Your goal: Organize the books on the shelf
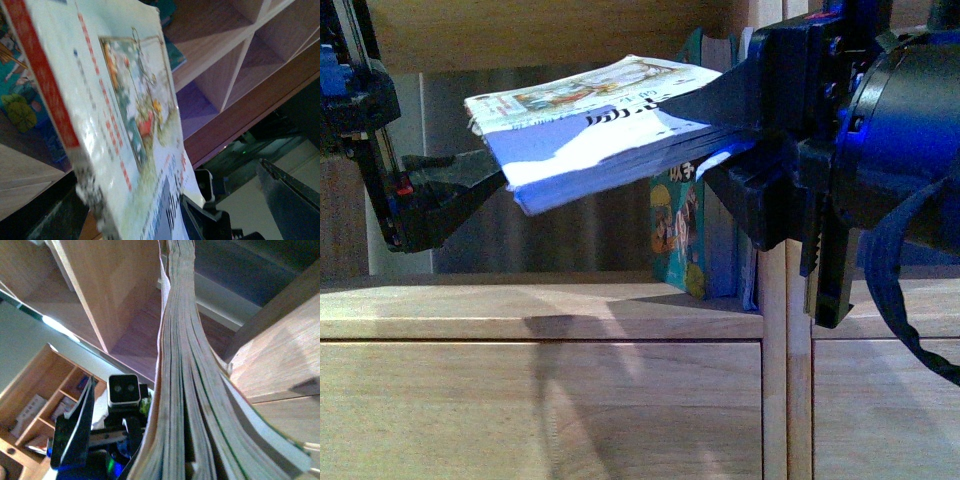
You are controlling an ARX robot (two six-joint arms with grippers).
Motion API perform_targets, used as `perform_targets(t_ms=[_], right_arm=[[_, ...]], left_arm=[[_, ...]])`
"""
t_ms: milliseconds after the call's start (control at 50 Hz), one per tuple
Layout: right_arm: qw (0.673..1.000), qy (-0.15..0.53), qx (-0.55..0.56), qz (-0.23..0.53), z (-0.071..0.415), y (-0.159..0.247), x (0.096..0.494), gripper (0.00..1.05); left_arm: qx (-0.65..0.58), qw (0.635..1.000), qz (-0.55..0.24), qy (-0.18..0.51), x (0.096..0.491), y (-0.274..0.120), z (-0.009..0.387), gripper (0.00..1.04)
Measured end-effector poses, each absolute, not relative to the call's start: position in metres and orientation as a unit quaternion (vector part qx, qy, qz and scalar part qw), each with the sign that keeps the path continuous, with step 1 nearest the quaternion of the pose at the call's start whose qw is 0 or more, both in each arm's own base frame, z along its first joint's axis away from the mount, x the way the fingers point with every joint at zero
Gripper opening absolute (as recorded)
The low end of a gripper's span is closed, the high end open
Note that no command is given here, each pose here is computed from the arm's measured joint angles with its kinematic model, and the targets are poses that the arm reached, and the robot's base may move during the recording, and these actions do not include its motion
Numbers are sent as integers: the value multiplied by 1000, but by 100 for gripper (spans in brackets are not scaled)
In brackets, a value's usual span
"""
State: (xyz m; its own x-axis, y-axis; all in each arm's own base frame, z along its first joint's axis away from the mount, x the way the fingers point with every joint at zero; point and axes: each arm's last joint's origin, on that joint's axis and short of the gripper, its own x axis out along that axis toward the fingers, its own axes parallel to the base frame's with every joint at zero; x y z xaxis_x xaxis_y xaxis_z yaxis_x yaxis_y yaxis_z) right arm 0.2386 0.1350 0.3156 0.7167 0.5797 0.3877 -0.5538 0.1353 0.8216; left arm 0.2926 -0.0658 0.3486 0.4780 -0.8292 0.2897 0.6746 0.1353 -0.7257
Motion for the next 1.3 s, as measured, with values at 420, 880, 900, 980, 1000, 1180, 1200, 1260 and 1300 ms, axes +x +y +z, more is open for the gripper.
perform_targets(t_ms=[420,880,900,980,1000,1180,1200,1260,1300], right_arm=[[680,46,596,424,320,150,229,7],[690,64,580,428,312,170,223,16],[690,68,576,432,311,172,223,20],[692,79,566,441,308,178,221,30],[691,81,565,442,308,179,221,32],[691,83,561,449,306,182,218,53],[691,83,561,449,306,182,218,54],[691,83,560,450,304,181,216,63],[691,84,559,450,302,179,214,68]], left_arm=[[-421,740,-518,84,286,-69,350,97],[-419,750,-507,73,285,-66,351,37],[-419,749,-508,74,285,-66,351,33],[-417,748,-510,76,285,-67,351,23],[-417,748,-510,77,285,-67,350,21],[-415,752,-507,72,283,-65,352,16],[-415,753,-505,72,283,-65,352,16],[-413,760,-497,72,284,-64,351,16],[-413,765,-490,73,285,-63,350,16]])
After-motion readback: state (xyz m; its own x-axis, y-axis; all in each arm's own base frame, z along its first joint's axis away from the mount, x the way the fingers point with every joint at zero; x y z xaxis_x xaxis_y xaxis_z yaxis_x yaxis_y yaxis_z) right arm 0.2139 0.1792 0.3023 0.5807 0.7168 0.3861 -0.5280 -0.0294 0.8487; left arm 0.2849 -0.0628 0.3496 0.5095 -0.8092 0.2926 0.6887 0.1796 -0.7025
